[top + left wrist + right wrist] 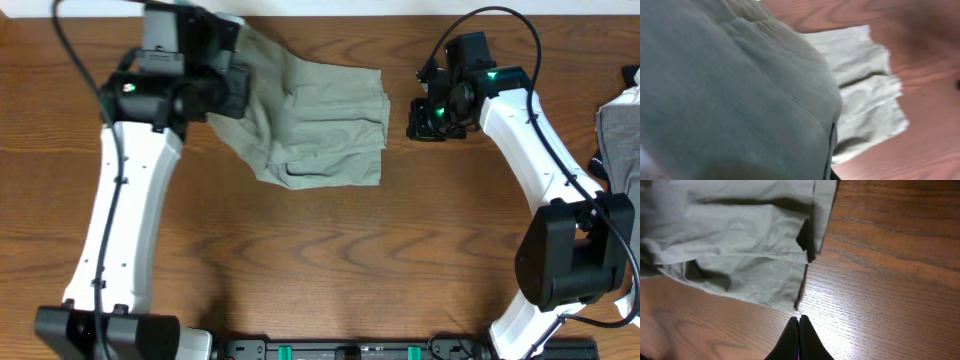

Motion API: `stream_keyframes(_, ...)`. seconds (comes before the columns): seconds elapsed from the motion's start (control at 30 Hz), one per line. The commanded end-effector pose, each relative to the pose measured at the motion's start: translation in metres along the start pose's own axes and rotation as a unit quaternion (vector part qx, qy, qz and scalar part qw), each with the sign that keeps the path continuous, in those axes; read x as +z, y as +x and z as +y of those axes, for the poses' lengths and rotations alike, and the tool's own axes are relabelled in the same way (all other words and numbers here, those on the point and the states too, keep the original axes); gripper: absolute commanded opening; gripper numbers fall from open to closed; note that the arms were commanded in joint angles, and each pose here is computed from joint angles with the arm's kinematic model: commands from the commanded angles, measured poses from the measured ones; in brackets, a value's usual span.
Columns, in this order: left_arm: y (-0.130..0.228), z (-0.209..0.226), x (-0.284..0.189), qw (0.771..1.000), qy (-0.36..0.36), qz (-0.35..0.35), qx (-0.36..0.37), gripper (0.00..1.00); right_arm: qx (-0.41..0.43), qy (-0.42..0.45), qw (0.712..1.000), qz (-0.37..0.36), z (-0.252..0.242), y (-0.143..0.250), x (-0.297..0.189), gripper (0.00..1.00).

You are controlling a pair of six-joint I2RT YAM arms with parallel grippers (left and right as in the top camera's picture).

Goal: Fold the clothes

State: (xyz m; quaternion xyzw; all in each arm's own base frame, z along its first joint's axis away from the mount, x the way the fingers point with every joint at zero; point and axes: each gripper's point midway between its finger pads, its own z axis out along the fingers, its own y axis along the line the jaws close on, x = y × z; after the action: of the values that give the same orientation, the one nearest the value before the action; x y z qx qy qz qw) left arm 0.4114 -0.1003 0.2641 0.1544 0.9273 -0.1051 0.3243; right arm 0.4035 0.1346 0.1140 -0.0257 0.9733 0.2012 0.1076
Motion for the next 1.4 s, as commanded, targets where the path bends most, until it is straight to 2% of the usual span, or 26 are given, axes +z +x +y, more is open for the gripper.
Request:
stream_keyframes(0.0, 0.000, -0.034, 0.035, 0.999, 0.042, 0.026, -0.022, 0.06, -0.005, -0.004, 1.000, -0.004, 0.003, -0.002, -0.004, 0.01)
stream_keyframes(0.27, 0.017, -0.123, 0.132, 0.990, 0.114, 0.077, -0.038, 0.07, 0.023, 0.053, 0.998, 0.002, -0.018, 0.003, -0.005, 0.01)
stream_keyframes(0.3, 0.019, -0.137, 0.141, 0.988, 0.130, 0.079, -0.037, 0.13, 0.029, 0.064, 0.998, 0.002, -0.022, 0.004, -0.005, 0.01)
stream_keyframes(0.33, 0.021, -0.147, 0.148, 0.986, 0.142, 0.081, -0.038, 0.28, 0.035, 0.075, 0.997, 0.003, -0.026, 0.005, -0.006, 0.01)
stream_keyframes(0.37, 0.022, -0.157, 0.152, 0.984, 0.153, 0.081, -0.038, 0.40, 0.038, 0.085, 0.996, 0.004, -0.029, 0.006, -0.006, 0.01)
stream_keyframes(0.43, 0.023, -0.177, 0.159, 0.981, 0.175, 0.079, -0.032, 0.58, 0.044, 0.101, 0.994, 0.007, -0.035, 0.008, -0.008, 0.01)
stream_keyframes(0.57, 0.023, -0.196, 0.155, 0.979, 0.191, 0.074, -0.015, 0.70, 0.054, 0.127, 0.990, 0.012, -0.046, 0.012, -0.011, 0.01)
stream_keyframes(0.77, 0.002, -0.172, 0.122, 0.984, 0.171, 0.043, -0.026, 0.71, 0.045, 0.119, 0.992, 0.012, -0.045, 0.011, -0.011, 0.01)
stream_keyframes(0.87, -0.007, -0.130, 0.100, 0.993, 0.108, 0.027, -0.046, 0.71, -0.026, 0.052, 0.998, 0.009, -0.022, 0.005, -0.006, 0.01)
stream_keyframes(1.0, 0.002, -0.086, 0.092, 0.995, 0.067, 0.047, -0.062, 0.80, -0.064, 0.010, 0.998, -0.011, -0.002, -0.007, 0.002, 0.04)
stream_keyframes(1.07, 0.015, -0.066, 0.101, 0.992, 0.060, 0.076, -0.086, 0.80, -0.060, 0.007, 0.998, -0.017, 0.001, -0.012, 0.010, 0.05)
stream_keyframes(1.23, 0.045, -0.051, 0.137, 0.969, 0.137, 0.142, -0.147, 0.93, -0.021, 0.007, 1.000, 0.002, -0.003, -0.011, 0.043, 0.06)
stream_keyframes(1.37, 0.067, -0.045, 0.172, 0.945, 0.200, 0.176, -0.188, 0.95, 0.003, -0.010, 0.999, 0.037, -0.006, 0.000, 0.068, 0.01)
